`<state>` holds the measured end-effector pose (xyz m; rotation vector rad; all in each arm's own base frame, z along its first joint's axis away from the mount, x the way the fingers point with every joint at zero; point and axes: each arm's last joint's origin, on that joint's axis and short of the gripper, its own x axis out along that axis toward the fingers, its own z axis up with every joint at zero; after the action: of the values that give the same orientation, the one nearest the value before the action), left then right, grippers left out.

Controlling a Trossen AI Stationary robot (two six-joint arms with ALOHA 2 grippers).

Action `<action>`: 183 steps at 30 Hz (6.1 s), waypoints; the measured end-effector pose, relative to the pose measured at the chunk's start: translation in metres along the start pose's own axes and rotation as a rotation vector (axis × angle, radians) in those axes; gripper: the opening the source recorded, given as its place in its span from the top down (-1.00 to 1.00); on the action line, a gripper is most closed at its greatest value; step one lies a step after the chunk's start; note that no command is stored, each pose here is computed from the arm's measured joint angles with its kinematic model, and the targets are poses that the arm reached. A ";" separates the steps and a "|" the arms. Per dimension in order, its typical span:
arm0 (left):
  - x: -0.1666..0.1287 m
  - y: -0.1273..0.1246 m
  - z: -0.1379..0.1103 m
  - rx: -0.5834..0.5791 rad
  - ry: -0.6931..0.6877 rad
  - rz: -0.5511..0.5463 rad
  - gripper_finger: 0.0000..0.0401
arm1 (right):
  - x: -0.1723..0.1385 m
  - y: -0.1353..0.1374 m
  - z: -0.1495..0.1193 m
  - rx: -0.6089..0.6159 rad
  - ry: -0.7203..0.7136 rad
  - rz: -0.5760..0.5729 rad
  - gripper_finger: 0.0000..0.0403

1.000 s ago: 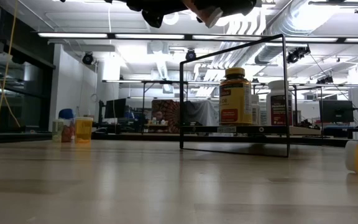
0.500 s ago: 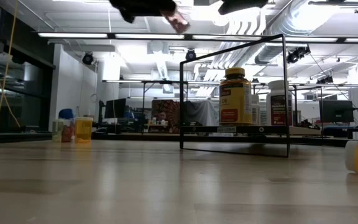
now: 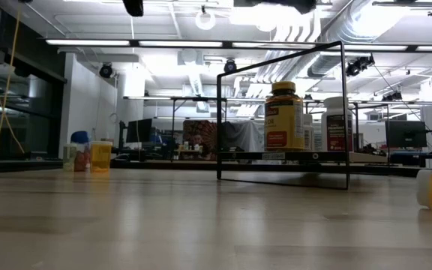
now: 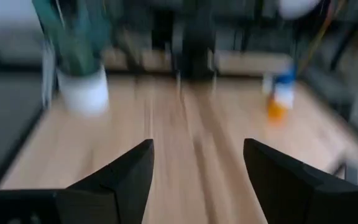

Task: Pick and place medicine bottles onto shelf by color
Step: Put the red pill bottle on the shelf

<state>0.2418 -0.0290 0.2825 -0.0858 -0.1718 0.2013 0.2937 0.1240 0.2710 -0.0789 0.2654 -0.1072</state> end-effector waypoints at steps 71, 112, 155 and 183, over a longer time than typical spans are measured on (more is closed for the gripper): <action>0.022 -0.005 -0.029 -0.158 -0.051 0.024 0.55 | 0.049 -0.074 -0.001 0.351 -0.410 0.116 0.06; 0.020 -0.003 -0.028 -0.087 -0.026 0.056 -0.03 | 0.049 -0.074 -0.002 0.333 -0.399 0.109 0.12; 0.079 -0.017 -0.159 0.717 0.840 -0.227 -0.03 | -0.001 -0.056 0.017 0.131 -0.268 -0.111 0.12; 0.094 0.022 -0.188 0.848 0.988 -0.173 -0.03 | -0.001 -0.056 0.016 0.133 -0.264 -0.110 0.12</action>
<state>0.3615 -0.0012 0.1103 0.6682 0.8917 0.0294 0.2916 0.0700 0.2922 0.0245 -0.0106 -0.2215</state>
